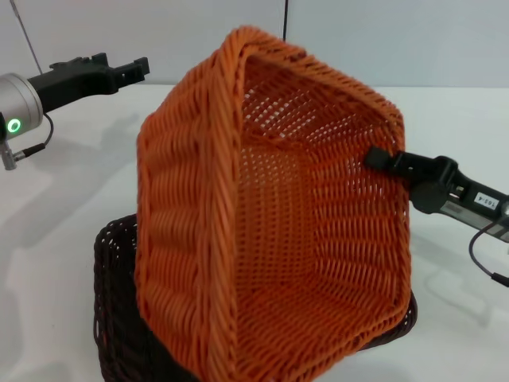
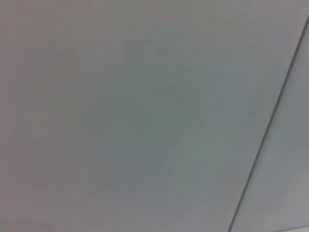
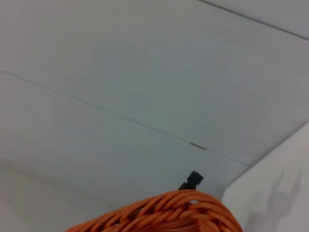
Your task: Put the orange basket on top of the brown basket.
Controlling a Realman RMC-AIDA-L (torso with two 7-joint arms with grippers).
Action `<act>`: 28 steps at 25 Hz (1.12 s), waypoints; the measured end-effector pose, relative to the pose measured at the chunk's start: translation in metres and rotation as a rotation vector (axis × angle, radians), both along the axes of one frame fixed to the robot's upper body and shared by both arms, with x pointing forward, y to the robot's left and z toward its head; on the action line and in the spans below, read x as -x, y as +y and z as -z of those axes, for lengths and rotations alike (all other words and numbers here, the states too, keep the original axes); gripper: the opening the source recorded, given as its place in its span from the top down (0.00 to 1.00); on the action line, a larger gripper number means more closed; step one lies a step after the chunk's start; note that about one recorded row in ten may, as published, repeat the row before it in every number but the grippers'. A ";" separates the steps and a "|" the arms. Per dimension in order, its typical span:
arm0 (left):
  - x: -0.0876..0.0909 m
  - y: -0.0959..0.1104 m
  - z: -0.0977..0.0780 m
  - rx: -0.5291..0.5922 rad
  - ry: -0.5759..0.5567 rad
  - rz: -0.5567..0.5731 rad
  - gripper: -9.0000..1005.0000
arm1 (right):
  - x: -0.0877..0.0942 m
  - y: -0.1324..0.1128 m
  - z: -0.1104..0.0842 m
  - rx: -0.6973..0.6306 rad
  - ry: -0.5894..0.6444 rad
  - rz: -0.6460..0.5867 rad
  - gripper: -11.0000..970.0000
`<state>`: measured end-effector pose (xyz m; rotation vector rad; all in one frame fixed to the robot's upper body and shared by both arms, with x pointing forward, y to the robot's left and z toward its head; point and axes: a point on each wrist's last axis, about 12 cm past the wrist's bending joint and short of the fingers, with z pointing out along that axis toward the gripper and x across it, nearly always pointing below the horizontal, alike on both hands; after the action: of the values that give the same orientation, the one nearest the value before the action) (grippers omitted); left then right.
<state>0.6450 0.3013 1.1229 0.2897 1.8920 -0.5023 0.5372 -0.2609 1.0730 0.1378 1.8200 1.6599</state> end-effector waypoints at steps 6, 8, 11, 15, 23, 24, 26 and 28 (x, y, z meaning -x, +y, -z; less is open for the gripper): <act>0.000 -0.003 0.003 0.003 0.009 0.002 0.16 | -0.003 0.001 -0.003 0.020 -0.006 -0.021 0.76; -0.001 -0.003 0.002 0.002 0.007 0.001 0.16 | -0.004 0.000 -0.003 0.022 -0.011 -0.018 0.70; -0.002 -0.005 0.001 0.000 0.004 0.001 0.16 | -0.006 -0.002 -0.006 0.027 -0.023 -0.010 0.62; -0.004 -0.007 0.000 -0.006 0.000 0.001 0.16 | -0.007 -0.003 -0.007 0.031 -0.029 -0.008 0.54; -0.008 -0.009 -0.001 -0.015 -0.002 0.001 0.16 | -0.005 -0.011 -0.017 0.050 -0.047 -0.067 0.38; -0.009 -0.009 -0.002 -0.017 -0.004 0.002 0.16 | -0.004 -0.015 -0.018 0.055 -0.051 -0.063 0.36; -0.009 -0.009 -0.002 -0.019 -0.009 0.002 0.16 | 0.000 -0.029 -0.021 0.065 -0.070 -0.020 0.33; -0.009 -0.009 -0.003 -0.016 -0.011 0.000 0.16 | 0.004 -0.049 -0.026 0.086 -0.107 0.049 0.31</act>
<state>0.6545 0.2920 1.1256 0.3028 1.8862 -0.4848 0.5333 -0.3102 1.0990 0.0546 1.7895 1.5235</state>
